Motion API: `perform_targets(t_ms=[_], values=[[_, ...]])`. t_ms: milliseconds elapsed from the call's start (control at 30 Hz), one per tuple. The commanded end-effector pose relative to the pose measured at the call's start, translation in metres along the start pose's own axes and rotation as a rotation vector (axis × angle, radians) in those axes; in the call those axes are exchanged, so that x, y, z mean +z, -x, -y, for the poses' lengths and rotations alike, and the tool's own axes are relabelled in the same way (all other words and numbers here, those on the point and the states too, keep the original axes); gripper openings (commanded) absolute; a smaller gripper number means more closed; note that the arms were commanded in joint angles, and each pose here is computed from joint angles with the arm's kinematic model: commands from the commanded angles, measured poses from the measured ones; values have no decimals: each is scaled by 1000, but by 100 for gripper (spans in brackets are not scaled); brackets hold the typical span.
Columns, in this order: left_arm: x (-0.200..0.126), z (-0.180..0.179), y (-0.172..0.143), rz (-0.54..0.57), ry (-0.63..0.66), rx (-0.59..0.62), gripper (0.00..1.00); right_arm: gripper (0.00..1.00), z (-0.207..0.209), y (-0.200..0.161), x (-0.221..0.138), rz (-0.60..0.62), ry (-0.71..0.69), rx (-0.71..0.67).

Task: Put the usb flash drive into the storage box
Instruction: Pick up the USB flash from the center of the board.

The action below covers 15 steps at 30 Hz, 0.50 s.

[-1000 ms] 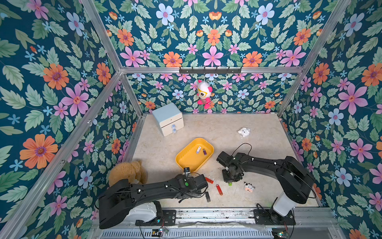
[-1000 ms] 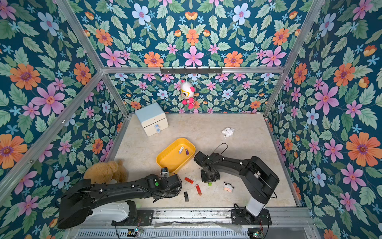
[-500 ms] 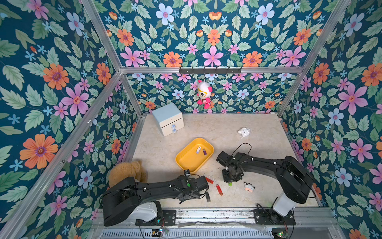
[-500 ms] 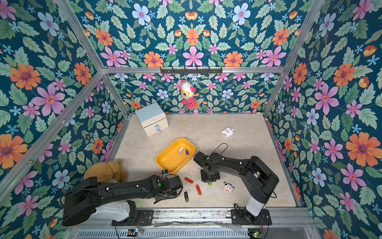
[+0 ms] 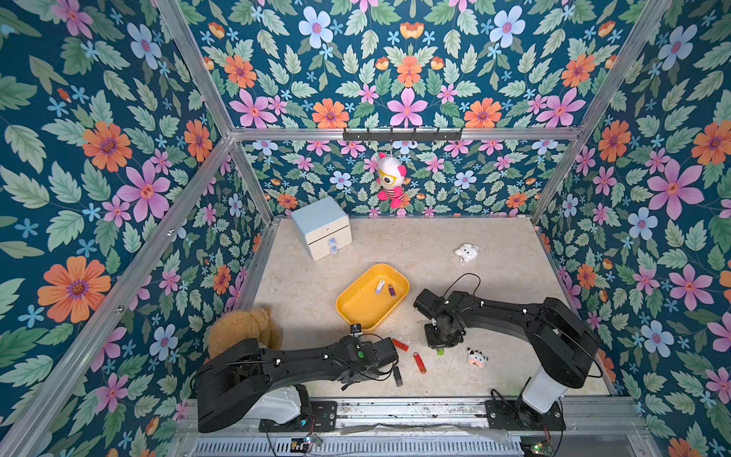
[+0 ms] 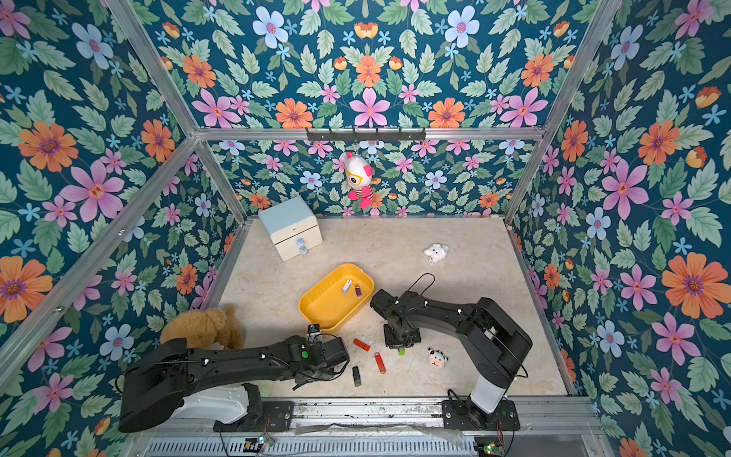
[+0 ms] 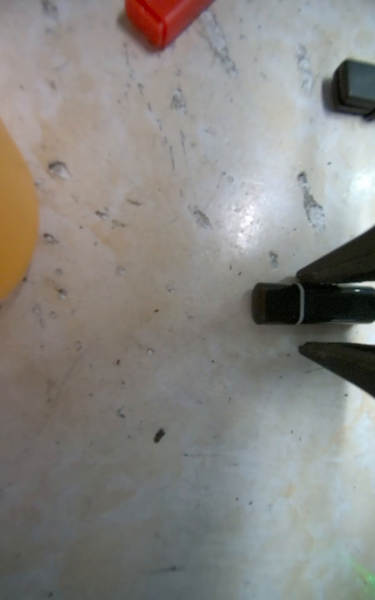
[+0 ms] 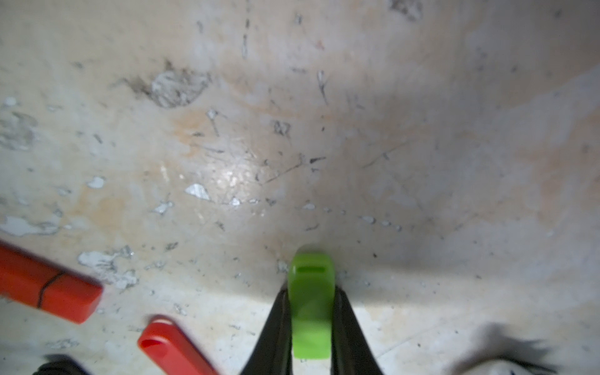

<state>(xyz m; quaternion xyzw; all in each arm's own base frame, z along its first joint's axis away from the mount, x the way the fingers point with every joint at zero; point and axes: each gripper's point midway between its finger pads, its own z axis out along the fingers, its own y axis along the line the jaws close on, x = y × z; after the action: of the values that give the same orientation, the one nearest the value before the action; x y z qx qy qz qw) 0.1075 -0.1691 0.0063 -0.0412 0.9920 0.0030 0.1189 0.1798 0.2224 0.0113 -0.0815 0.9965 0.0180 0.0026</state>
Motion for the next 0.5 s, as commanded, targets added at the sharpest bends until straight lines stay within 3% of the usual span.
perform_targets(t_ms=[0, 200, 367, 467], values=[[5, 8, -11, -58, -41, -2, 29, 0, 3, -7, 5, -36, -11, 6], [7, 8, -12, -61, -47, -2, 18, 0, 3, -7, 3, -29, -12, 5], [7, 8, -12, -58, -55, -1, 0, 0, 1, -4, -3, -12, -6, 7], [6, 8, -12, -57, -56, -1, 0, 0, 0, 0, -10, 7, -3, 8]])
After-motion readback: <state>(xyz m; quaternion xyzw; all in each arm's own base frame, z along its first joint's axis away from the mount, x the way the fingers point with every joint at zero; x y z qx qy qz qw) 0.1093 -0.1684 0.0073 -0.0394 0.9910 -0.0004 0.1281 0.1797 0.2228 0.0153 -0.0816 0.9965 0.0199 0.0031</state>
